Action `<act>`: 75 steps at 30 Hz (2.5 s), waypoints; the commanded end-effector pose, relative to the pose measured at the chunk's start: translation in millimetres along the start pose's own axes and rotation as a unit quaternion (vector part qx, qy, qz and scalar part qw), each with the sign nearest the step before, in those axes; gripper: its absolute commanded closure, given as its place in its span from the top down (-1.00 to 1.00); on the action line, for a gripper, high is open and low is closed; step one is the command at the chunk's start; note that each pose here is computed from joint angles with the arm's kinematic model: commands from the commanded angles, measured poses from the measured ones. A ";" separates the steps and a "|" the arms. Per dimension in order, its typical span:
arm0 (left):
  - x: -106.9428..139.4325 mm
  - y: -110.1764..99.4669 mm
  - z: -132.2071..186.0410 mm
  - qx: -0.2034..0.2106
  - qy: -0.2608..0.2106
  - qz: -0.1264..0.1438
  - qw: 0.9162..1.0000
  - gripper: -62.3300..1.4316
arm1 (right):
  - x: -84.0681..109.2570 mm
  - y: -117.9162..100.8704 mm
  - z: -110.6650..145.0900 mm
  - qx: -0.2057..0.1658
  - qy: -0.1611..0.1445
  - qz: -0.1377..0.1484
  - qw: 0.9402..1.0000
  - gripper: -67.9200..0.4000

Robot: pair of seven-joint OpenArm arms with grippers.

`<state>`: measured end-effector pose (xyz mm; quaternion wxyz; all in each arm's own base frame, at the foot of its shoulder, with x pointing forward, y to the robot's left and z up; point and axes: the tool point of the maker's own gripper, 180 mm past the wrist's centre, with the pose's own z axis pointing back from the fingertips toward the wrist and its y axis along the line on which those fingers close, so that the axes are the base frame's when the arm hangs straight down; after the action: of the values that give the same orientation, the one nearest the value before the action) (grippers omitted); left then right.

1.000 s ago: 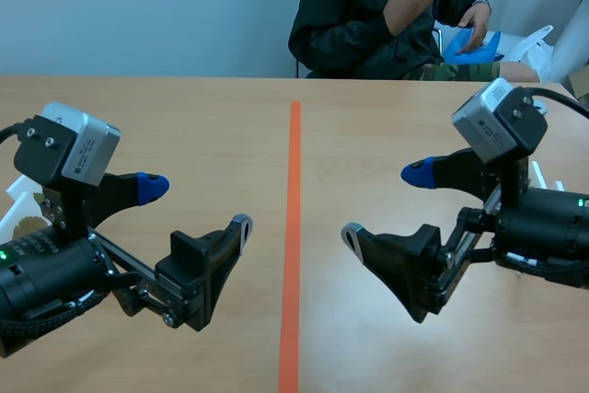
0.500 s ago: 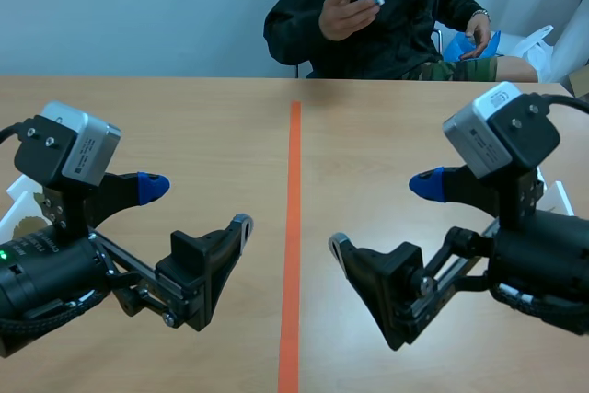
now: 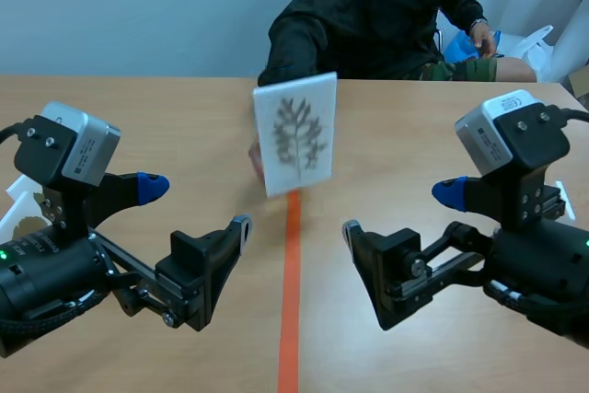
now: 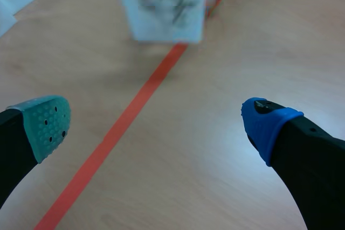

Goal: Sort the leaf by its shape. The table is split by an orange tape line. A compound leaf with several leaflets goes to the left side, a simple leaf with one blade goes to the right side. Return to the home posture when a red brick is placed on the table.

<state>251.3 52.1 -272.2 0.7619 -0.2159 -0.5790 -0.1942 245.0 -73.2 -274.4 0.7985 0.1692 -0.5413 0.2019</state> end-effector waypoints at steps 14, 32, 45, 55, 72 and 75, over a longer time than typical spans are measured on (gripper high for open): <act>6.3 -1.1 1.1 -0.001 -0.012 0.002 1.000 1.00 | 9.8 -12.3 -0.2 -0.028 -0.015 0.008 0.999 1.00; 6.3 -1.1 1.1 -0.001 -0.012 0.002 1.000 1.00 | 8.3 -13.4 -0.6 -0.030 -0.009 0.028 0.999 1.00; 6.3 -1.1 1.1 -0.001 -0.012 0.002 1.000 1.00 | 1.3 -6.5 -14.7 0.007 -0.013 0.035 0.999 1.00; 6.3 -1.1 1.1 -0.001 -0.012 0.002 1.000 1.00 | -12.6 -0.2 -49.5 0.048 -0.018 0.066 0.996 1.00; 6.3 -1.1 1.1 -0.001 -0.012 0.002 1.000 1.00 | -58.0 53.3 -107.7 0.147 -0.024 0.141 0.979 1.00; 6.2 -1.1 1.1 -0.001 -0.011 0.001 1.000 1.00 | -59.4 59.3 -111.2 0.150 -0.024 0.141 0.978 1.00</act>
<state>251.3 52.1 -272.2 0.7619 -0.2158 -0.5790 -0.1943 273.0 21.3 -384.0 0.7297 0.2127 -0.5184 0.3919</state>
